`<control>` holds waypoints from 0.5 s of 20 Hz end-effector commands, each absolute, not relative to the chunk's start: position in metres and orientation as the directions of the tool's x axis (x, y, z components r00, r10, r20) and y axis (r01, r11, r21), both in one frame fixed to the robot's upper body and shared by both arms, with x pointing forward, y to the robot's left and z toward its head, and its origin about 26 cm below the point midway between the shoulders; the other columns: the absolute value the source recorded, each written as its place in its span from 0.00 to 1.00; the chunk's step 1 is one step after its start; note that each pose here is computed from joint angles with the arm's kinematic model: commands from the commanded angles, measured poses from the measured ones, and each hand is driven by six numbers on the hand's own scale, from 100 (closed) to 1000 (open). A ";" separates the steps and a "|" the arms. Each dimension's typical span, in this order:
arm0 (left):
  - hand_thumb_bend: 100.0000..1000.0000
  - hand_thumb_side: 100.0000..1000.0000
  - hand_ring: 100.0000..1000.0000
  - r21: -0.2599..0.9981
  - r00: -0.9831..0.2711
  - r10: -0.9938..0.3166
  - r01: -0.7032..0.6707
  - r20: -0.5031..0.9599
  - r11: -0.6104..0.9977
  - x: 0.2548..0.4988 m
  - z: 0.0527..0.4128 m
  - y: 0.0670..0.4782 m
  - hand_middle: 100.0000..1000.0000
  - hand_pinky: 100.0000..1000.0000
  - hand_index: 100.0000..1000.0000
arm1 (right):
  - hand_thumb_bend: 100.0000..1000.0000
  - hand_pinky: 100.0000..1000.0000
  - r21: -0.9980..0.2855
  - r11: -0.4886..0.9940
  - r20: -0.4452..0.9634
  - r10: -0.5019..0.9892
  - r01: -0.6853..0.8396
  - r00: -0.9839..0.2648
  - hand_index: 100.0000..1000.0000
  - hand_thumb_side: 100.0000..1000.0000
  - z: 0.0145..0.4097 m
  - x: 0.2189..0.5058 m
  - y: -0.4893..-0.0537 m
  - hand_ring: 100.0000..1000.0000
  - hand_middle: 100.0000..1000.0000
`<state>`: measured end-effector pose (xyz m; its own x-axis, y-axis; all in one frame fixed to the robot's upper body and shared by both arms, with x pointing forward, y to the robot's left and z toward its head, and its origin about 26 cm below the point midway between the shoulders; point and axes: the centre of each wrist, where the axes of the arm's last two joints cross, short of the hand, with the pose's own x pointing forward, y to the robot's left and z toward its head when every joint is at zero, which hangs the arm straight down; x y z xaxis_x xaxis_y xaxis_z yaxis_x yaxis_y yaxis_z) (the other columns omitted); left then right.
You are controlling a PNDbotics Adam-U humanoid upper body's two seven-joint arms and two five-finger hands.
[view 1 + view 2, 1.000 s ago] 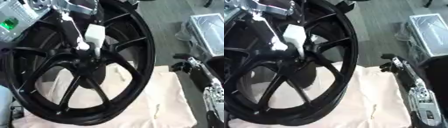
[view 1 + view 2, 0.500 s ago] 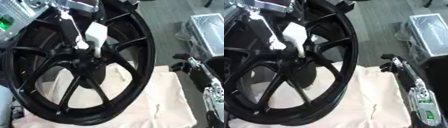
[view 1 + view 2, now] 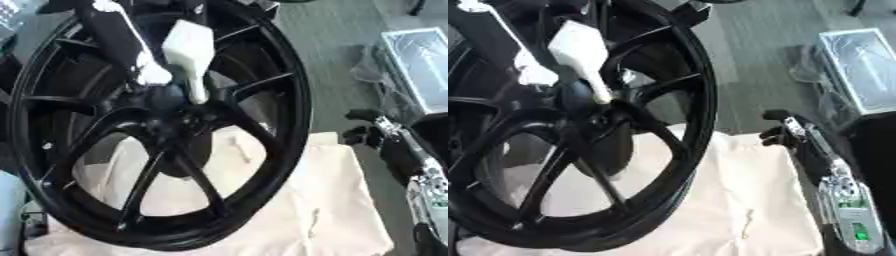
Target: Pull the pin out of the wheel hub.
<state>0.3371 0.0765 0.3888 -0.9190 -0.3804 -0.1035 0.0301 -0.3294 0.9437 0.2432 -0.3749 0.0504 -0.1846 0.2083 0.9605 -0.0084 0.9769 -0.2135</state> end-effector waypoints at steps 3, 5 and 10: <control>0.00 0.16 0.74 0.994 -0.911 -0.411 0.007 -0.040 -0.113 0.313 0.430 0.129 0.58 0.88 0.37 | 0.00 0.57 -0.231 0.973 0.951 0.229 0.013 -0.210 0.76 0.76 0.058 0.238 -0.380 0.58 0.74; 0.00 0.16 0.74 1.000 -0.902 -0.432 -0.003 -0.016 -0.031 0.305 0.439 0.149 0.58 0.88 0.37 | 0.00 0.57 -0.233 0.972 0.949 0.232 0.020 -0.212 0.76 0.74 0.058 0.235 -0.382 0.58 0.74; 0.00 0.17 0.74 0.991 -0.820 -0.571 -0.034 0.048 0.133 0.297 0.443 0.212 0.57 0.87 0.37 | 0.00 0.57 -0.241 0.969 0.945 0.247 0.054 -0.216 0.76 0.69 0.057 0.225 -0.388 0.57 0.74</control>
